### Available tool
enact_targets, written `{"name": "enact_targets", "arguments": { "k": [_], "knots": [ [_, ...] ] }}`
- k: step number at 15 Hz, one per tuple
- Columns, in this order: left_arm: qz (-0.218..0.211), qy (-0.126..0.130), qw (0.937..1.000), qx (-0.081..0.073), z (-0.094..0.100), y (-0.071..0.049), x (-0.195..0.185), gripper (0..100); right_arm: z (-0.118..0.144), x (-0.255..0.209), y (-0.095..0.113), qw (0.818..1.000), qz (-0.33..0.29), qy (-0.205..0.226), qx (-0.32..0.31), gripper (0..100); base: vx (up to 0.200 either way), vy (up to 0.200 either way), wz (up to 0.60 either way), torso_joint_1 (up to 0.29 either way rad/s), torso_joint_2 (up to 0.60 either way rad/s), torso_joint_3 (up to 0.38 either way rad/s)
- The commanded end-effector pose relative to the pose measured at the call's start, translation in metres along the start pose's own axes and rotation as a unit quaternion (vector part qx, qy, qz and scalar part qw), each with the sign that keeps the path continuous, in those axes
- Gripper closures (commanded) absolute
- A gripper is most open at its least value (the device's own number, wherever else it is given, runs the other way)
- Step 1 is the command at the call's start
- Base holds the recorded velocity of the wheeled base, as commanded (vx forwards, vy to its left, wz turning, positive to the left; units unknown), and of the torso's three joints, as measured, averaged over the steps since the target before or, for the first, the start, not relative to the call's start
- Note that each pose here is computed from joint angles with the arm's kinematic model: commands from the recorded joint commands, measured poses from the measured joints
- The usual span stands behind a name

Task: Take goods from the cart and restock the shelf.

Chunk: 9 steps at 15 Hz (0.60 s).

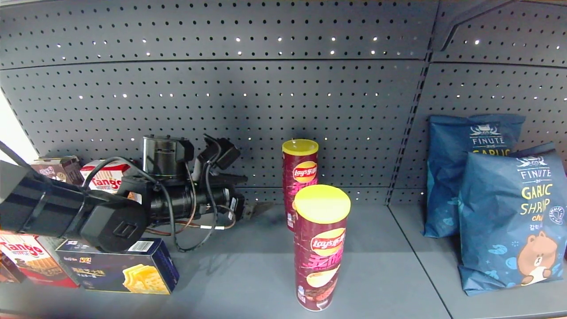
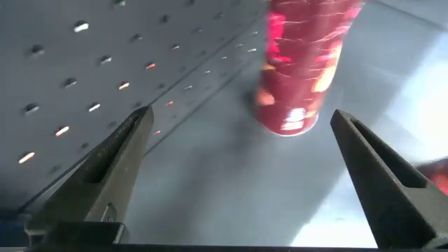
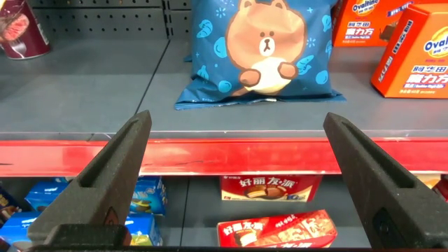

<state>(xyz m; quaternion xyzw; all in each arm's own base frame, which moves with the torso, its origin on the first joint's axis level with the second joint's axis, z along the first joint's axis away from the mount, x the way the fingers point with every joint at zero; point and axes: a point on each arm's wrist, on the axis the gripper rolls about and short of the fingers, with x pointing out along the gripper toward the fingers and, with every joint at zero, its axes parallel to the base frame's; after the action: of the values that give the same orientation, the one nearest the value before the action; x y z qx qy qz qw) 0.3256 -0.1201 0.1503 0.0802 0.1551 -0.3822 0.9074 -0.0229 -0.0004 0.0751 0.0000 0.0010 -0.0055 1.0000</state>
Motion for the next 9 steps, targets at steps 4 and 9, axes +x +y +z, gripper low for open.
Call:
{"name": "enact_targets", "arguments": {
  "k": [4,9],
  "knots": [
    [0.009,0.012,0.9999,0.003,-0.002,-0.012,0.014,0,0.000,0.000,0.000,1.000,0.000,0.001,0.000,0,0.000,0.000,0.00,0.000,0.00,0.000],
    [0.022,0.015,0.9996,0.004,-0.002,-0.008,0.035,0,0.000,0.000,0.000,1.000,0.000,0.001,0.000,0,0.000,0.000,0.00,0.000,0.00,0.000]
  ]
}}
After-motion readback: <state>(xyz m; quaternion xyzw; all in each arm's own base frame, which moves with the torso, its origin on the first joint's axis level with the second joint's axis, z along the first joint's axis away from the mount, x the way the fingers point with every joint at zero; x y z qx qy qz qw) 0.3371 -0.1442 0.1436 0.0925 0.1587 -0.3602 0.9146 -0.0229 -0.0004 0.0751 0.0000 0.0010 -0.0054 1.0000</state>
